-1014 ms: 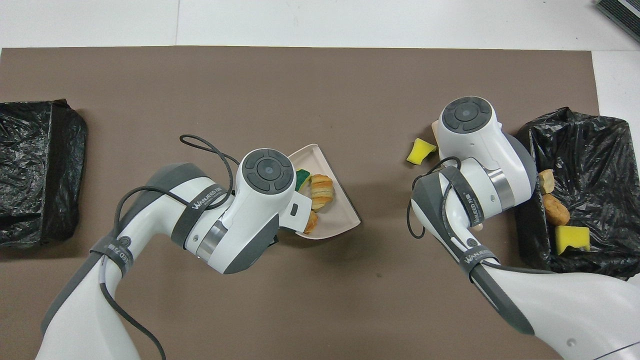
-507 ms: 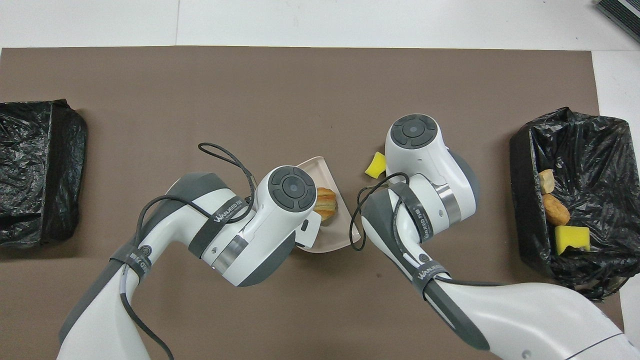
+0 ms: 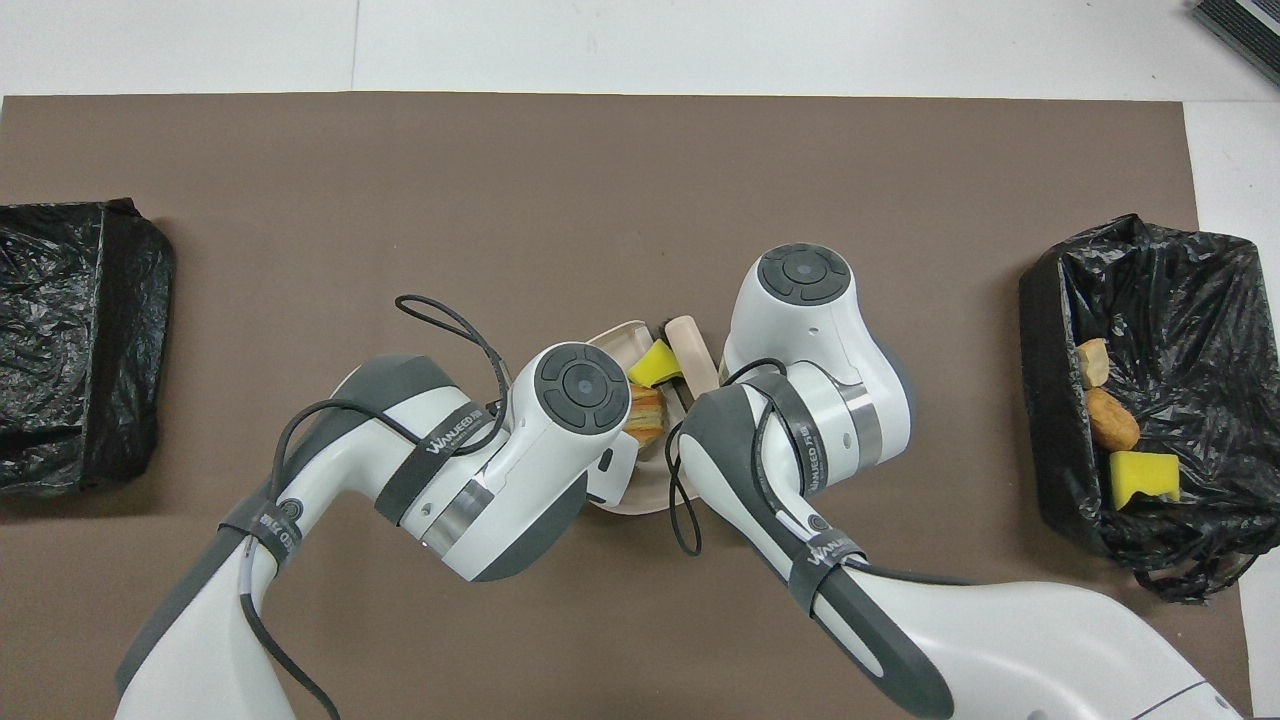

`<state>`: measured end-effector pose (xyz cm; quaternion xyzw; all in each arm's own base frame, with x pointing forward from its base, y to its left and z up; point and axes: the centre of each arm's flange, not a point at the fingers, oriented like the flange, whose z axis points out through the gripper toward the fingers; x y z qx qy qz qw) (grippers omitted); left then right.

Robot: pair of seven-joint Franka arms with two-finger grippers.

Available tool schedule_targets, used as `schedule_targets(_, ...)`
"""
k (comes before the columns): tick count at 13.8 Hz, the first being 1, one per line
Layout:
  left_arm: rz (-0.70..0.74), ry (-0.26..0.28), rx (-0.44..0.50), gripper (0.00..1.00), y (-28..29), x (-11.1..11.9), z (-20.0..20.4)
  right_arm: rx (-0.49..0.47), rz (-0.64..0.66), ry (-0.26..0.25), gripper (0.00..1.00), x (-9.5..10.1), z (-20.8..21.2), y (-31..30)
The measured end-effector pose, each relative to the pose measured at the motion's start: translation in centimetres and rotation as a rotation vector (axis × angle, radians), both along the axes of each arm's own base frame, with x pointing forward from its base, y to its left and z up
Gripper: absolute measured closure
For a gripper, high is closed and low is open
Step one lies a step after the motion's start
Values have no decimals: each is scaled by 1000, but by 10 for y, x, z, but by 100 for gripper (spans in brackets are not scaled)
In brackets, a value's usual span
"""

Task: Sweep and dump trash in bin
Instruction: 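Sweep the yellow sponge into the dustpan with the right gripper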

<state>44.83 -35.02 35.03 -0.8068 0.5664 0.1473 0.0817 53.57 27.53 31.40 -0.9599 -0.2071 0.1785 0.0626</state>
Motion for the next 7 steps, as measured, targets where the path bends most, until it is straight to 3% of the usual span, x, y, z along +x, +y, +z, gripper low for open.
schedule_targets(4,-5,-11,-10,67,3,-1,-2,63,45,31,75,-12,-3,12)
schedule_targets(7,-64,-17,-33,67,5,1,-2,68,38,56,75,-7,-4,-15)
